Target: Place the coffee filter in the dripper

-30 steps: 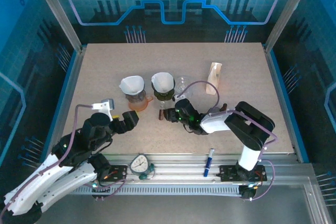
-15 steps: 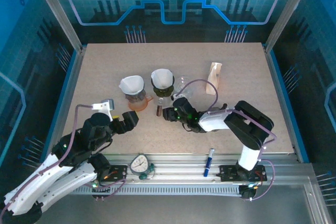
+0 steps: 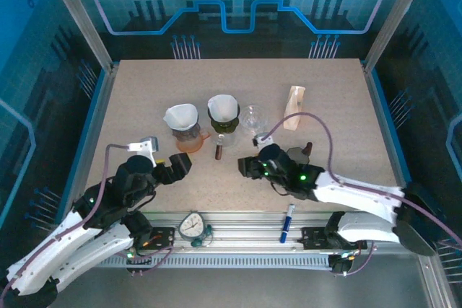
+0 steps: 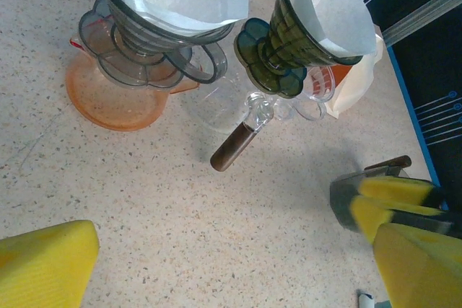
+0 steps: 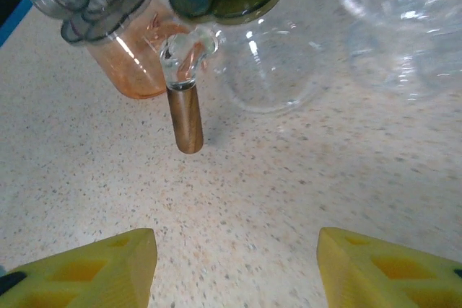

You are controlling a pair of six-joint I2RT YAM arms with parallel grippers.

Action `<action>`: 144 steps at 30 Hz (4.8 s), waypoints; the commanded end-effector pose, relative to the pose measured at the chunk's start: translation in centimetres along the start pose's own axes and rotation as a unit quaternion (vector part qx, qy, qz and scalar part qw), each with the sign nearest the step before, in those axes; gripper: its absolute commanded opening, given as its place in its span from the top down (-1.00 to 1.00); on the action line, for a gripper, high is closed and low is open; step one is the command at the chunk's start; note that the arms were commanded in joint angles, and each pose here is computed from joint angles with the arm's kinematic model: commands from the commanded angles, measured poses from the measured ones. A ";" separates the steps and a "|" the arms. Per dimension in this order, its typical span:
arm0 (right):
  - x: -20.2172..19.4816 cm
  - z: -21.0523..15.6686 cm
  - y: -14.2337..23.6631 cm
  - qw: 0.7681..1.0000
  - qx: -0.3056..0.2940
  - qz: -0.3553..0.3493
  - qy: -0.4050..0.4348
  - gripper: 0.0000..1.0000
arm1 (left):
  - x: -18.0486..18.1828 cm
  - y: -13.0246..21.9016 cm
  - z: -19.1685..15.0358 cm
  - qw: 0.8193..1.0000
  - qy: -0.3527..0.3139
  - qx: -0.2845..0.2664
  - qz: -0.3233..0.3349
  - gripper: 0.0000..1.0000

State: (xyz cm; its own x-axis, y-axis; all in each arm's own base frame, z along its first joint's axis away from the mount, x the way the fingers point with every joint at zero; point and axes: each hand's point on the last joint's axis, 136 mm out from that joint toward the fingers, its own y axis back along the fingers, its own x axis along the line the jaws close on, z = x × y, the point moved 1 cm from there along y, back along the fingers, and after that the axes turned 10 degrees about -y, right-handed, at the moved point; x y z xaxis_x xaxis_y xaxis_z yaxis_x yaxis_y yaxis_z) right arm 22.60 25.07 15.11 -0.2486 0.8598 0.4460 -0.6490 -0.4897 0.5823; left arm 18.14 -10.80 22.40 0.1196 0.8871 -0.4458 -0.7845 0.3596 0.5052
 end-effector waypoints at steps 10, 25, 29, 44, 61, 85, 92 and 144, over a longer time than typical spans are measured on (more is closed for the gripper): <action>-10.3 0.8 5.6 0.982 0.108 -0.155 -0.031 -0.23 | -0.4 -1.1 -0.3 1.000 0.023 -0.003 -0.014 -0.98; -12.0 0.4 0.8 0.964 0.181 -0.194 0.008 0.15 | -0.1 -1.2 -0.8 1.000 0.026 0.007 -0.009 -0.98; -11.6 -0.1 0.4 0.963 0.197 -0.184 0.009 0.44 | 0.0 -1.3 -0.9 1.000 0.027 0.007 -0.007 -0.98; -2.6 -3.6 1.9 0.957 0.230 -0.113 0.136 0.99 | 0.3 -1.2 -0.6 1.000 0.024 0.001 0.004 -0.98; 2.3 -7.8 -1.4 0.946 0.249 -0.072 0.193 0.99 | 0.6 -1.2 -1.0 1.000 0.026 0.006 0.009 -0.98; -2.7 5.8 2.4 0.993 0.089 -0.078 0.027 -0.23 | 0.9 -1.4 -1.3 1.000 0.027 0.007 0.012 -0.98; -7.7 9.3 -3.4 0.988 0.072 -0.101 -0.097 -0.20 | 0.9 -1.5 -1.5 0.999 0.035 0.011 0.012 -0.98; -13.1 12.8 -4.5 0.968 0.022 -0.136 -0.209 1.00 | 1.4 -0.4 -1.1 0.999 0.026 0.001 0.019 -0.98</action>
State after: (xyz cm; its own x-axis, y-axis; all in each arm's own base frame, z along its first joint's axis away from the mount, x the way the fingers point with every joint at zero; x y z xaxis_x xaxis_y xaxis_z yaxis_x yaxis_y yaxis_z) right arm 38.52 16.10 13.66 0.2454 0.8211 0.5154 -0.5736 -0.3056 0.7600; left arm 17.94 -10.73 20.54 0.0694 0.8722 -0.4841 -0.7717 0.3545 0.5280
